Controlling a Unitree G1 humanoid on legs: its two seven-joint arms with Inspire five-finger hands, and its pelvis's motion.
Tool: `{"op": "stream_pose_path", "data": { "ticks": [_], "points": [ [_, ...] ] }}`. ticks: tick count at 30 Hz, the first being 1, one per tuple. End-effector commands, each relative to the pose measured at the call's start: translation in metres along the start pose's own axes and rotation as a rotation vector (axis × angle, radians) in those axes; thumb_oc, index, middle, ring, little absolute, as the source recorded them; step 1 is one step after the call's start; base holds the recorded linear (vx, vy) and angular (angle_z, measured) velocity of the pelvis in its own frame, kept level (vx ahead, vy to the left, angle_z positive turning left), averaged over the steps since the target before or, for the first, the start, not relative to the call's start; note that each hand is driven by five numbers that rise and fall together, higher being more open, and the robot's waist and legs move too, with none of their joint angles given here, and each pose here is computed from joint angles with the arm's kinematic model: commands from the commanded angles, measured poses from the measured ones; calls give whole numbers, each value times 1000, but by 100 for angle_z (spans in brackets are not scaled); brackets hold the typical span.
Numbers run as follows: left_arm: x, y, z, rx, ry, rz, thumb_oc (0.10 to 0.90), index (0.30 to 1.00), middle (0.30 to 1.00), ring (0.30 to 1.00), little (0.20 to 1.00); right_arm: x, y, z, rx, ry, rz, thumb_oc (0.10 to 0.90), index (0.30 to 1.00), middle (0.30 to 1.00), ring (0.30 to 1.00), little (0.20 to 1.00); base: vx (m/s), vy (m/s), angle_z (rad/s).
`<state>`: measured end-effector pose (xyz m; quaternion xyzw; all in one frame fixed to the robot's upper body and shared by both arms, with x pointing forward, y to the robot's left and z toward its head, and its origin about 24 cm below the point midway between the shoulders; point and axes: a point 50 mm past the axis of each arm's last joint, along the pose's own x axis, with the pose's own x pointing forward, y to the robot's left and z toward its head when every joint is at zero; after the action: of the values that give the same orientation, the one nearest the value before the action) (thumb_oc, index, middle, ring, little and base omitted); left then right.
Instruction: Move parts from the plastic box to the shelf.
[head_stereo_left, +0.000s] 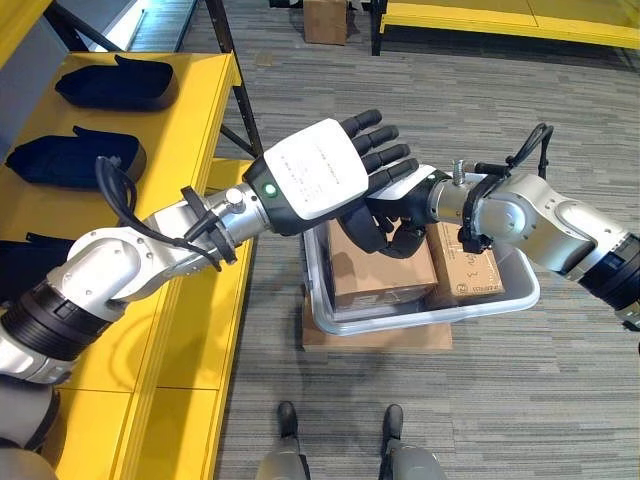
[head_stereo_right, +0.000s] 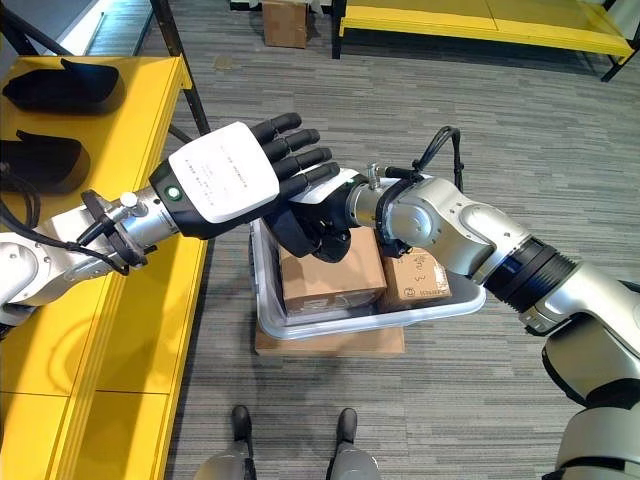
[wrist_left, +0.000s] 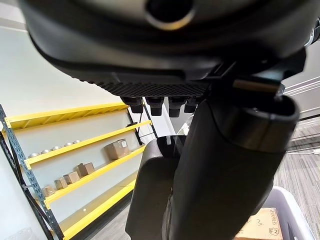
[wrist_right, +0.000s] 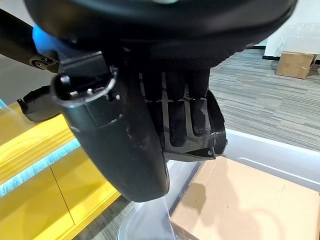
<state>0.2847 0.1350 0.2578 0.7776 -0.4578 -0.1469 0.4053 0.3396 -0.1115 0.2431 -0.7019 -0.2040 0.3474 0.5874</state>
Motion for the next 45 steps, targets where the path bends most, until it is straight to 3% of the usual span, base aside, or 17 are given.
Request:
{"op": "stream_pose_path", "data": {
  "ticks": [1, 10, 22, 45],
  "points": [
    [-2, -33, 77, -214, -279, -33, 900, 1000, 1000, 1000, 1000, 14, -63, 36, -1, -180, -338, 400, 300, 300, 300, 300, 0, 0, 0],
    [-8, -40, 82, -276, -232, -27, 900, 1000, 1000, 1000, 1000, 10, -65, 33, 0, -166, -359, 400, 300, 300, 300, 300, 0, 0, 0],
    [-16, -11, 81, -291, -215, 107, 900, 1000, 1000, 1000, 1000, 4, -59, 26, 20, -144, -359, 400, 300, 300, 300, 300, 0, 0, 0],
    [-16, -16, 89, -402, -183, 137, 900, 1000, 1000, 1000, 1000, 4, -72, 21, 36, -118, -452, 400, 300, 300, 300, 300, 0, 0, 0]
  ]
}}
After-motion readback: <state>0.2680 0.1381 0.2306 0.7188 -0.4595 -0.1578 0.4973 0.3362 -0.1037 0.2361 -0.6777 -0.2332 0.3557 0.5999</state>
